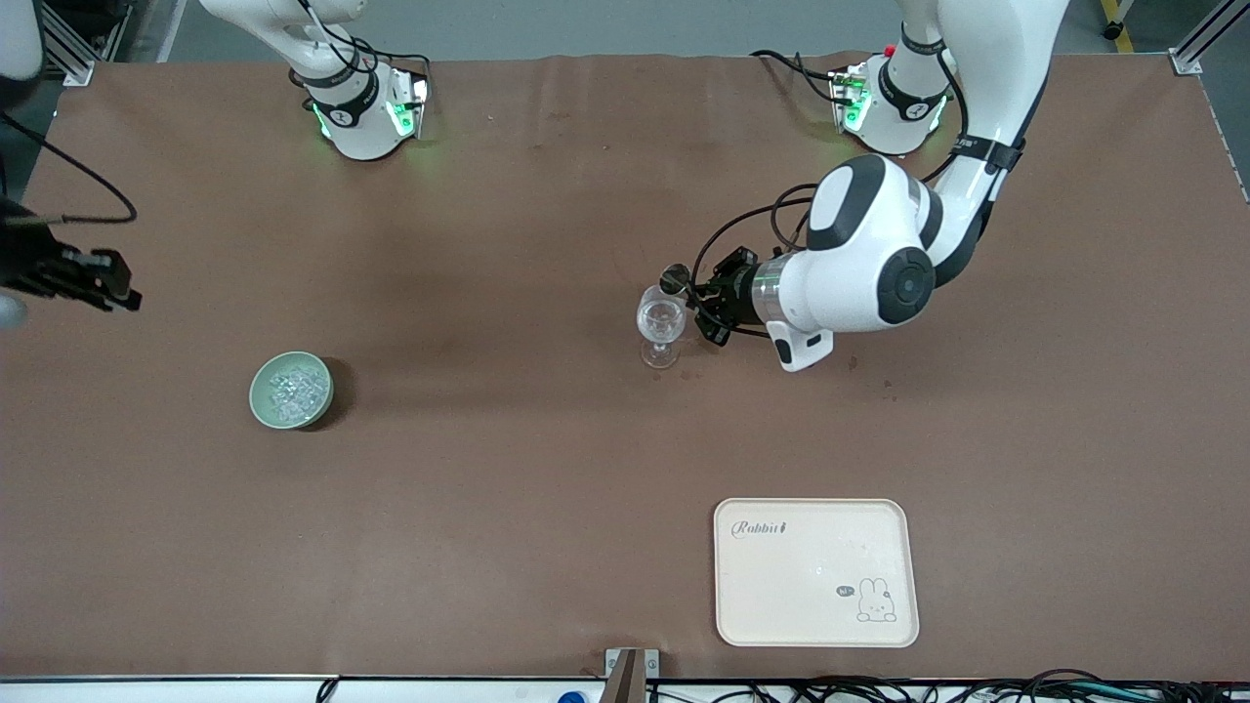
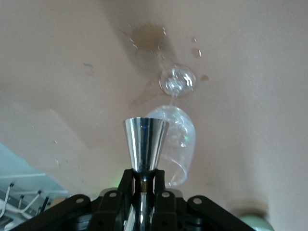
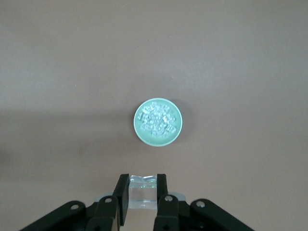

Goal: Pour wine and add ice with both arms
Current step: 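Carry the jigger toward the white tray while the right gripper lifts the ice, then set the jigger on the tray while the right gripper carries ice to the glass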

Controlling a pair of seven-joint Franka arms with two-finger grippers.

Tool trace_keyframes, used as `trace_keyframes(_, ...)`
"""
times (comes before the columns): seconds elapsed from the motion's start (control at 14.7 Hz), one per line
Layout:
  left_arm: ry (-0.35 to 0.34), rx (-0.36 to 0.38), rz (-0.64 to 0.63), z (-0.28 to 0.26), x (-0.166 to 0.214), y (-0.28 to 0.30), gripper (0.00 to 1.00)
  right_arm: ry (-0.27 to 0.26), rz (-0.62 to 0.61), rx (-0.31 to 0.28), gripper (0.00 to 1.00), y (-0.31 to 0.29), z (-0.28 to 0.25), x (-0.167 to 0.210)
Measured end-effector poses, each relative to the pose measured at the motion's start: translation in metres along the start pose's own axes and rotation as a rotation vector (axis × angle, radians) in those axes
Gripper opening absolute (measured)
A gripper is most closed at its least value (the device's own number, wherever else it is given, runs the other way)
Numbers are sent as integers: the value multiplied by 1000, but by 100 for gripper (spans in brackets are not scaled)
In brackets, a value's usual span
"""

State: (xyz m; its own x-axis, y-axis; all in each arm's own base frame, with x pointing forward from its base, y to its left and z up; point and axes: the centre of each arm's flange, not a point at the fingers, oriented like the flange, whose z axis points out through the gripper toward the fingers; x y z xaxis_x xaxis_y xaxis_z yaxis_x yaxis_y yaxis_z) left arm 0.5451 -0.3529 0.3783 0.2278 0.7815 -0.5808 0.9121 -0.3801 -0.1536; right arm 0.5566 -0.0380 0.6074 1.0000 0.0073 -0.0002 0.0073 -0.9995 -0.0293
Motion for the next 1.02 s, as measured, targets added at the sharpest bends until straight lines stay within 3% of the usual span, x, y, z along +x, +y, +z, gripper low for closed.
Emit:
trace_keyframes(0.27,-146,-106,-18,-52,47,17,22,13,-7,2,27,-5,-31,-25)
trace_keyframes(0.75,-382,-342,-84,-113,165,77,22,12,-7,2,27,-5,-29,-25)
trace_keyframes(1.02,-423,-548,-213,-113,238,112,22,16,-7,2,27,-5,-29,-24)
